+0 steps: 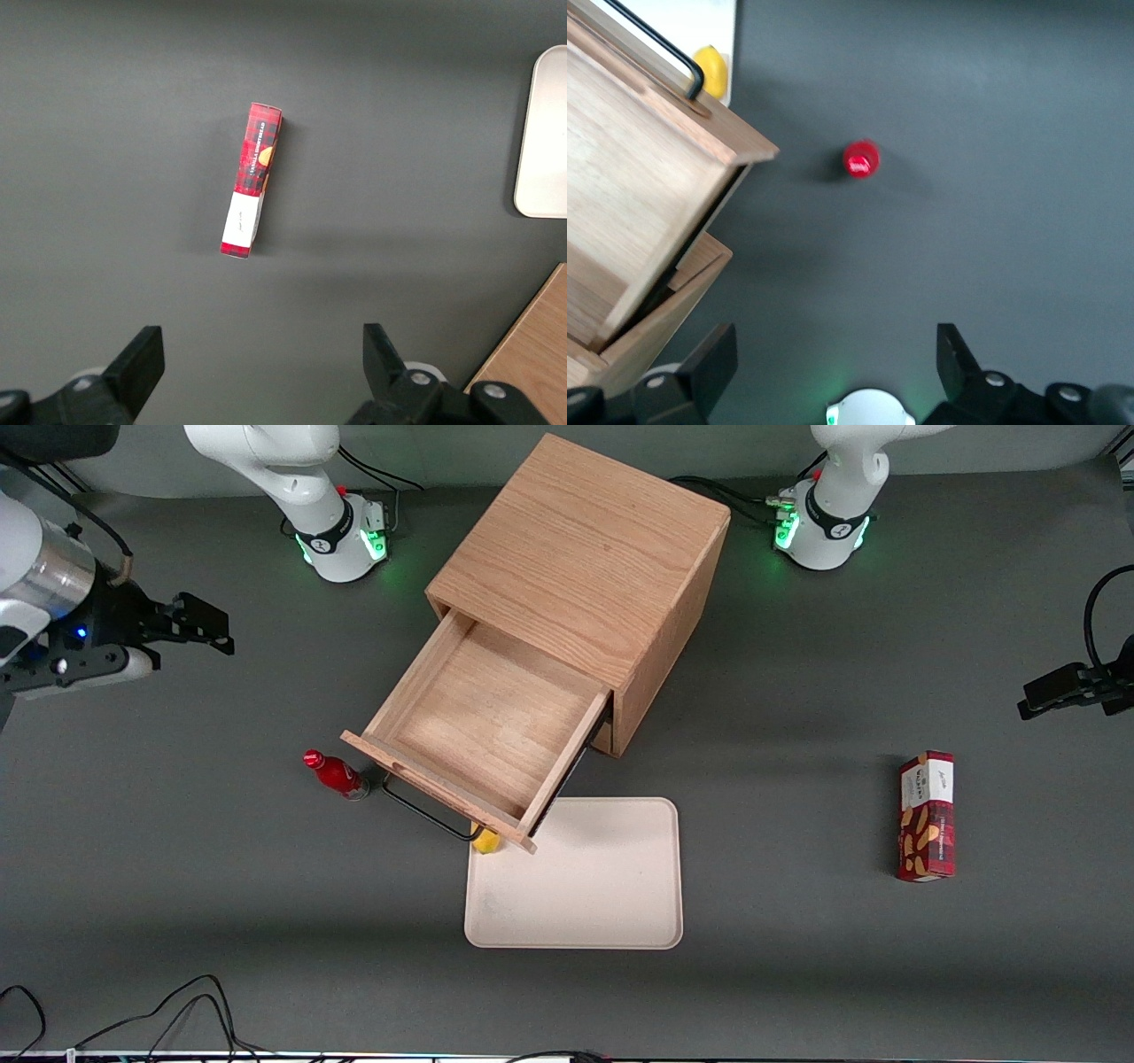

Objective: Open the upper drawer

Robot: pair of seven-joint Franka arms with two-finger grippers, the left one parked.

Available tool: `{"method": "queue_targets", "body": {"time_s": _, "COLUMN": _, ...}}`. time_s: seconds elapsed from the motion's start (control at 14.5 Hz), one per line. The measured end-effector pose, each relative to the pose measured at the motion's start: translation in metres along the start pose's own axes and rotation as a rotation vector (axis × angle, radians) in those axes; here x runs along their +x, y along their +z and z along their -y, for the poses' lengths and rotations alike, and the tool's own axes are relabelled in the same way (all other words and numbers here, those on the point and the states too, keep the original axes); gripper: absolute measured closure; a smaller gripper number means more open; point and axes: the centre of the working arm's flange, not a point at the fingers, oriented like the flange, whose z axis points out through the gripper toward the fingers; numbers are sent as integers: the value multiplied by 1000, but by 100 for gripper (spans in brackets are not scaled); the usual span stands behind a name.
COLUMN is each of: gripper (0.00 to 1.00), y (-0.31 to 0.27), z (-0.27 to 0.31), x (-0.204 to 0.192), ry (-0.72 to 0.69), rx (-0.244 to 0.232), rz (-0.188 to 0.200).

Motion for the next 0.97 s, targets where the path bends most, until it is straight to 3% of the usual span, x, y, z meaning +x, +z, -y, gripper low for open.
{"method": "queue_targets", "body": {"time_s": 0.14, "gripper": 0, "y": 6, "z": -5, "x": -26, "ry": 31, "rx": -5, "rz": 27}}
{"method": "queue_targets", "body": {"time_s": 0.34, "gripper": 0, "y": 14, "z": -1, "x": -50, "ry": 47, "rx": -10, "rz": 4}}
{"method": "queue_targets", "body": {"time_s": 0.69, "gripper": 0, "y": 15, "z": -7, "x": -54, "ry": 47, "rx": 9, "rz": 0}}
{"method": "queue_targets", "body": {"time_s": 0.97, "gripper": 0, "y": 16, "z": -25, "x": -54, "ry": 21, "rx": 65, "rz": 7}}
